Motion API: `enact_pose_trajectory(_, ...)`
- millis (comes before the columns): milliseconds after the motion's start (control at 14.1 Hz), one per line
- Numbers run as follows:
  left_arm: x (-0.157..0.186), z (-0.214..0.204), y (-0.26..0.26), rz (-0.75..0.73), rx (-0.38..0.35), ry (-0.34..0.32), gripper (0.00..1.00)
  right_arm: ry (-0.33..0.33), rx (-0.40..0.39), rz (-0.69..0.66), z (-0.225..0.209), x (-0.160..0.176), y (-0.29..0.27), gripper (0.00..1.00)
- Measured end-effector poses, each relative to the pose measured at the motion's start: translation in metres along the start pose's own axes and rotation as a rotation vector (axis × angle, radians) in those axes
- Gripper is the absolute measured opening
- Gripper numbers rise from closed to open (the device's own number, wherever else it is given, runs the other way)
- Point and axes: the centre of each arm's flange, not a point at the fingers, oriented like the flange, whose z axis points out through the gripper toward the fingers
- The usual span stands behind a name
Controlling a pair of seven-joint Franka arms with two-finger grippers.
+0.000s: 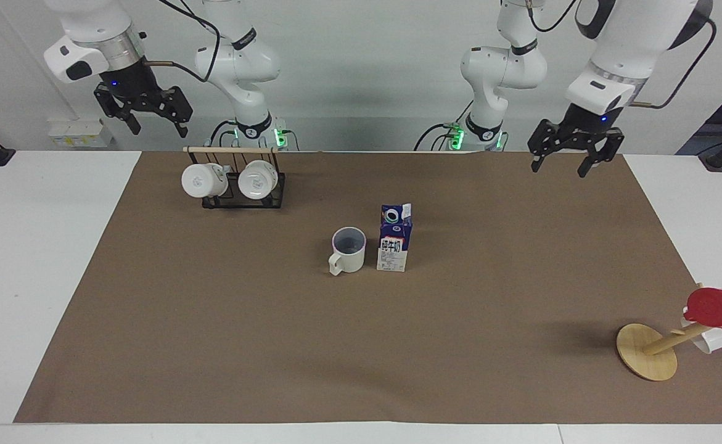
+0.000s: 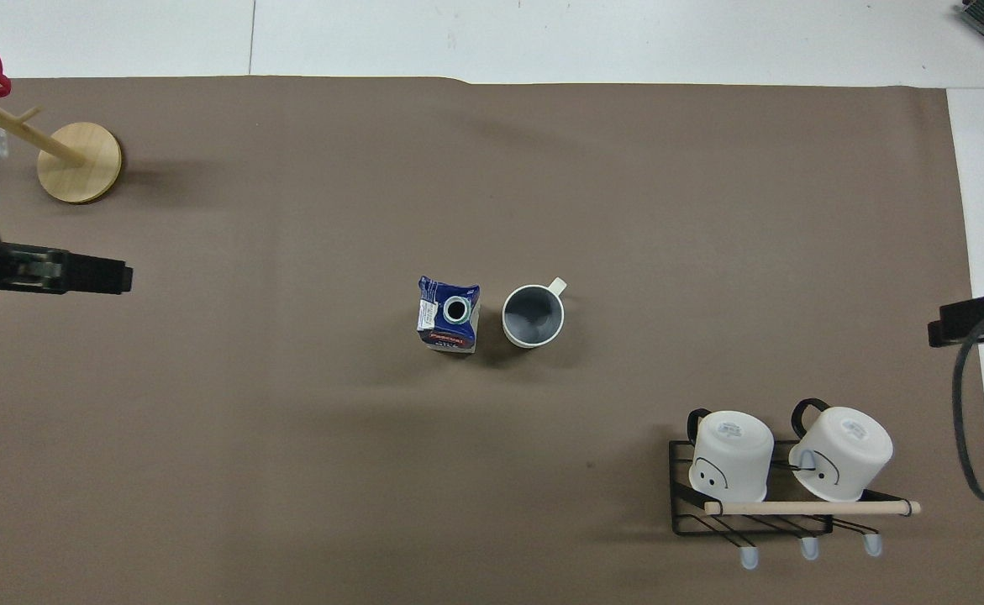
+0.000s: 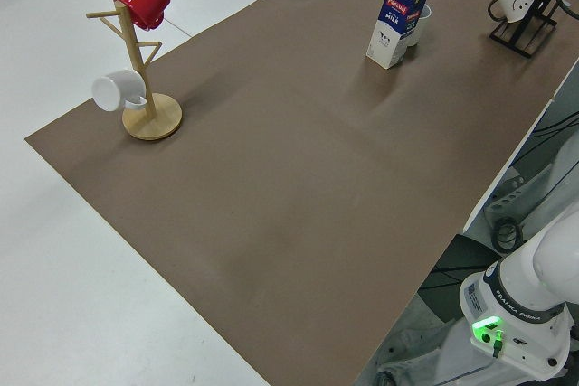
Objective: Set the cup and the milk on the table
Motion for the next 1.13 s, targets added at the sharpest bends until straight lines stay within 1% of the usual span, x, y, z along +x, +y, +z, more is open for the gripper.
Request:
enact_pose_trajectory(142, -0.004, -0.025, -0.021, -0.006, 0.006, -0.008, 1.00, 0.002, 0.001, 0.000, -0.001, -0.001, 0.000, 1.00)
enact_pose_trajectory(354, -0.002, -0.041, -0.030, -0.017, 0.015, -0.038, 1.00, 0.007, 0.001, 0.000, -0.002, -0.001, 0.000, 1.00)
enact_pose_trajectory(567, 0.009, -0.038, -0.029, -0.014, 0.019, -0.049, 1.00, 0.011, 0.002, 0.014, -0.003, 0.000, 0.000, 1.00)
enact_pose_trajectory(780, 0.011, -0.036, -0.029, -0.015, 0.019, -0.064, 1.00, 0.011, 0.002, 0.021, -0.003, 0.000, 0.000, 1.00)
enact_pose_trajectory(992, 0.012, -0.041, -0.029, -0.017, 0.021, -0.110, 1.00, 0.011, 0.002, 0.022, -0.003, 0.000, 0.000, 1.00)
enact_pose_trajectory(1134, 0.016, -0.043, -0.031, -0.018, 0.043, -0.118, 1.00, 0.011, 0.002, 0.022, -0.003, 0.000, 0.000, 1.00)
